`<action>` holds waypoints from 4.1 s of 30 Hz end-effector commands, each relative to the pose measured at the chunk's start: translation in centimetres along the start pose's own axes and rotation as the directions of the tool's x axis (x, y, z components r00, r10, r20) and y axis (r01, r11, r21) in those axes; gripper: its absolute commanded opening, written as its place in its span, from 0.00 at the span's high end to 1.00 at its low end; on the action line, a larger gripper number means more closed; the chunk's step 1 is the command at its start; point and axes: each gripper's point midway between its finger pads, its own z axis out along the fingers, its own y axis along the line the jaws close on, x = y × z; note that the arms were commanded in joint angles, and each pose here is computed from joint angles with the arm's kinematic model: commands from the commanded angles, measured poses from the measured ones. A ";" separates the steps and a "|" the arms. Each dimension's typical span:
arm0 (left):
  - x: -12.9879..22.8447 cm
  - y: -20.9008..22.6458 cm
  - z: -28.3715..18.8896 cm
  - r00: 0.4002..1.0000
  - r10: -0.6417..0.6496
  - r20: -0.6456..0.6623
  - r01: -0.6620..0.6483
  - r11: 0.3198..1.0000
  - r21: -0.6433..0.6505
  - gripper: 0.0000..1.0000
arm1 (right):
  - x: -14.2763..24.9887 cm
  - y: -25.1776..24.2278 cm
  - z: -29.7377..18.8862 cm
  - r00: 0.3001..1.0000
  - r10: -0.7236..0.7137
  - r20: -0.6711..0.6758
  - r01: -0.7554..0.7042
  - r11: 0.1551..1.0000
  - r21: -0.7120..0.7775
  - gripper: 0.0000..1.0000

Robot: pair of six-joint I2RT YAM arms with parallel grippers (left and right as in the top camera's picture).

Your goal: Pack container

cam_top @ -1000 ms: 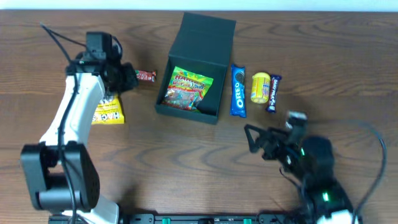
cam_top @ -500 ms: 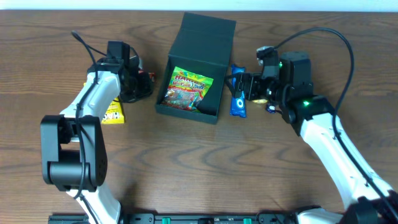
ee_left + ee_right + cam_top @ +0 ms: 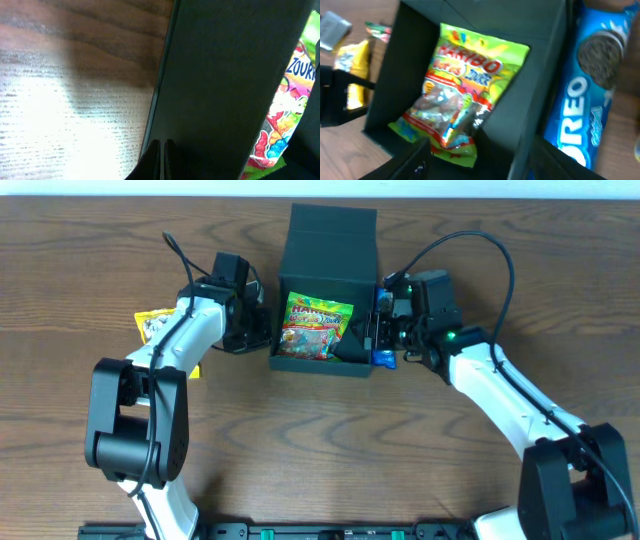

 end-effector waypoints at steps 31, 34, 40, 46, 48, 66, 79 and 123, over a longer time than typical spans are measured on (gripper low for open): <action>2.1 1.0 0.5 0.996 -0.032 -0.082 0.028 0.998 -0.050 0.94 | -3.9 -4.1 -5.3 1.000 0.005 -0.030 0.005 0.942 0.336 0.25; 2.1 1.0 0.5 0.996 -0.032 -0.082 0.028 0.998 -0.050 0.94 | -2.8 -5.8 -3.5 0.995 0.015 -0.104 0.020 0.944 0.330 0.28; 2.0 1.0 0.5 0.996 -0.032 -0.081 0.028 0.998 -0.050 0.94 | 0.5 -6.8 0.6 0.969 0.043 -0.242 0.035 0.951 0.308 0.41; 2.1 1.0 0.5 0.996 -0.032 -0.082 0.028 0.998 -0.049 0.94 | -0.1 -6.8 2.1 0.976 0.023 -0.218 0.043 0.956 0.290 0.36; 2.0 1.0 0.5 0.996 -0.032 -0.081 0.028 0.998 -0.049 0.94 | -0.1 -6.9 2.5 0.976 0.021 -0.217 0.042 0.957 0.286 0.35; 2.1 1.0 0.5 0.996 -0.032 -0.082 0.028 0.998 -0.049 0.94 | 2.5 -7.4 5.7 0.951 -0.064 -0.302 0.174 0.920 0.352 0.38; 2.1 1.0 0.5 0.996 -0.032 -0.082 0.028 0.998 -0.049 0.94 | 3.2 -8.1 5.8 0.943 -0.053 -0.328 0.182 0.909 0.375 0.59; 1.9 0.9 0.6 0.997 -0.030 -0.076 0.026 0.999 -0.046 0.94 | -2.6 2.4 0.5 0.974 -0.004 -0.227 0.115 0.869 0.481 0.45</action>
